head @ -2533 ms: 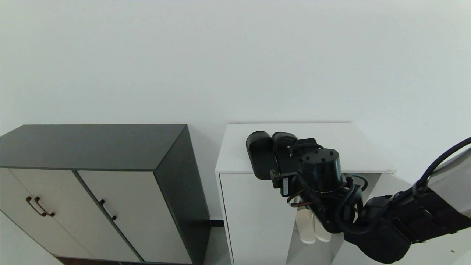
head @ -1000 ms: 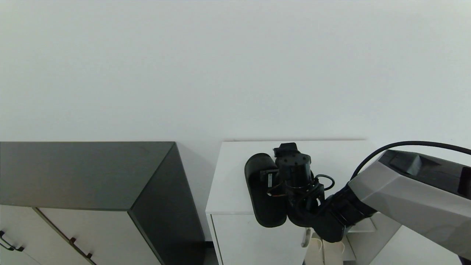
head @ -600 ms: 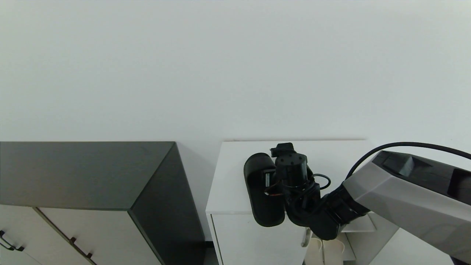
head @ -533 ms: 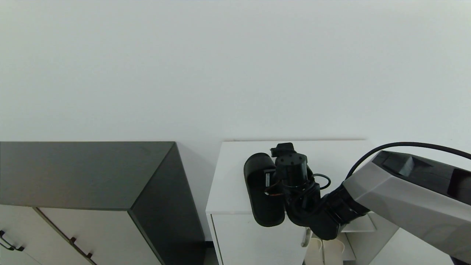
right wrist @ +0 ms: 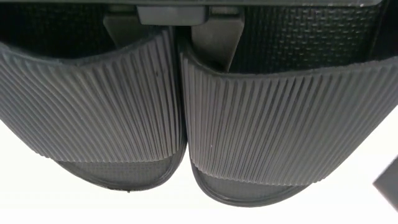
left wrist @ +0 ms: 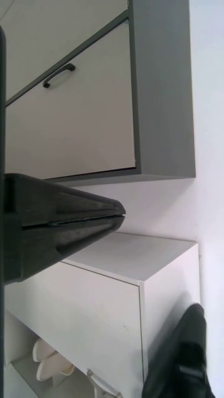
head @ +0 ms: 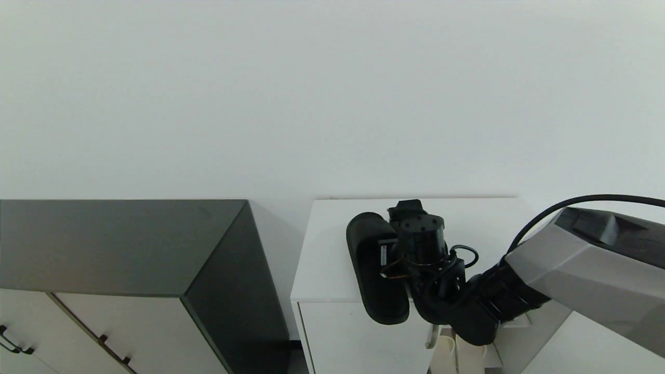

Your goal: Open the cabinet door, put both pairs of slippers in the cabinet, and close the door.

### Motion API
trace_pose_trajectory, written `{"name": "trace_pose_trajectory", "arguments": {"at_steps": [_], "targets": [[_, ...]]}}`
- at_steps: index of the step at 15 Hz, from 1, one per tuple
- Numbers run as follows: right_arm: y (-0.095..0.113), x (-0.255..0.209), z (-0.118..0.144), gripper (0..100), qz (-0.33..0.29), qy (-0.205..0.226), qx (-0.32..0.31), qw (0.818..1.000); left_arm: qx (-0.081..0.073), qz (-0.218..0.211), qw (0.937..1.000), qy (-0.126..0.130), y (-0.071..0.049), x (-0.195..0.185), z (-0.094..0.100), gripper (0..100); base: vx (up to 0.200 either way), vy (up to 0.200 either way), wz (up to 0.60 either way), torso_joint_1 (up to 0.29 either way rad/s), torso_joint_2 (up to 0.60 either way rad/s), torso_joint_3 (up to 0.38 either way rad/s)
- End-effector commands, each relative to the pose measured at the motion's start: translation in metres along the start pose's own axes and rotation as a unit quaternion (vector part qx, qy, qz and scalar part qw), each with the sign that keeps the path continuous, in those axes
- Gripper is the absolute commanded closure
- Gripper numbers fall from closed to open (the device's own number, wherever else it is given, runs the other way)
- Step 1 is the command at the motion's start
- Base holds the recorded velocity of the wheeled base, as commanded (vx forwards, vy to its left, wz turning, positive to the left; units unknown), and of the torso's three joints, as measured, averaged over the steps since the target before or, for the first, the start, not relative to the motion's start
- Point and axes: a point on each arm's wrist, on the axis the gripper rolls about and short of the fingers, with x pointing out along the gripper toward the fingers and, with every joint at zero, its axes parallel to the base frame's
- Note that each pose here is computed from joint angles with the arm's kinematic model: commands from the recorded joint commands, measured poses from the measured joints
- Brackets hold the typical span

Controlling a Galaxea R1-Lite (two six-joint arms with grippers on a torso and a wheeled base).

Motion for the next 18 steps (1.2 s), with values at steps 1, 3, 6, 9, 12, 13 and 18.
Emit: {"name": "trace_pose_trajectory", "arguments": {"at_steps": [1, 3, 6, 9, 12, 13, 18], "targets": [[-0.003, -0.032, 0.024, 100, 0.016, -0.015, 0.006, 1.0, 0.0, 0.0, 1.0, 0.0, 0.0, 0.0, 0.0, 100, 0.0, 0.0, 0.0, 0.0, 0.0, 0.0], [-0.012, -0.075, 0.02, 100, 0.036, 0.008, -0.012, 0.999, 0.0, 0.0, 1.0, 0.0, 0.0, 0.0, 0.0, 100, 0.0, 0.0, 0.0, 0.0, 0.0, 0.0], [-0.019, -0.094, 0.018, 100, 0.042, 0.017, -0.018, 0.999, 0.0, 0.0, 1.0, 0.0, 0.0, 0.0, 0.0, 100, 0.0, 0.0, 0.0, 0.0, 0.0, 0.0], [-0.018, -0.092, 0.013, 100, 0.041, 0.024, -0.022, 0.999, -0.001, 0.0, 1.0, 0.0, 0.0, 0.0, 0.0, 100, 0.0, 0.0, 0.0, 0.0, 0.0, 0.0], [-0.017, -0.094, 0.01, 100, 0.045, 0.028, -0.025, 0.998, -0.001, 0.0, 1.0, 0.0, 0.0, 0.0, 0.0, 100, 0.0, 0.0, 0.0, 0.0, 0.0, 0.0], [-0.017, -0.095, 0.01, 100, 0.045, 0.029, -0.026, 0.998, -0.001, 0.0, 1.0, 0.0, 0.0, 0.0, 0.0, 100, 0.0, 0.0, 0.0, 0.0, 0.0, 0.0], [-0.014, -0.094, 0.005, 100, 0.047, 0.035, -0.03, 0.998, -0.001, 0.001, 1.0, 0.0, 0.0, 0.0, 0.0, 100, -0.12, 0.0, 0.0, 0.001, 0.0, 0.002]]}}
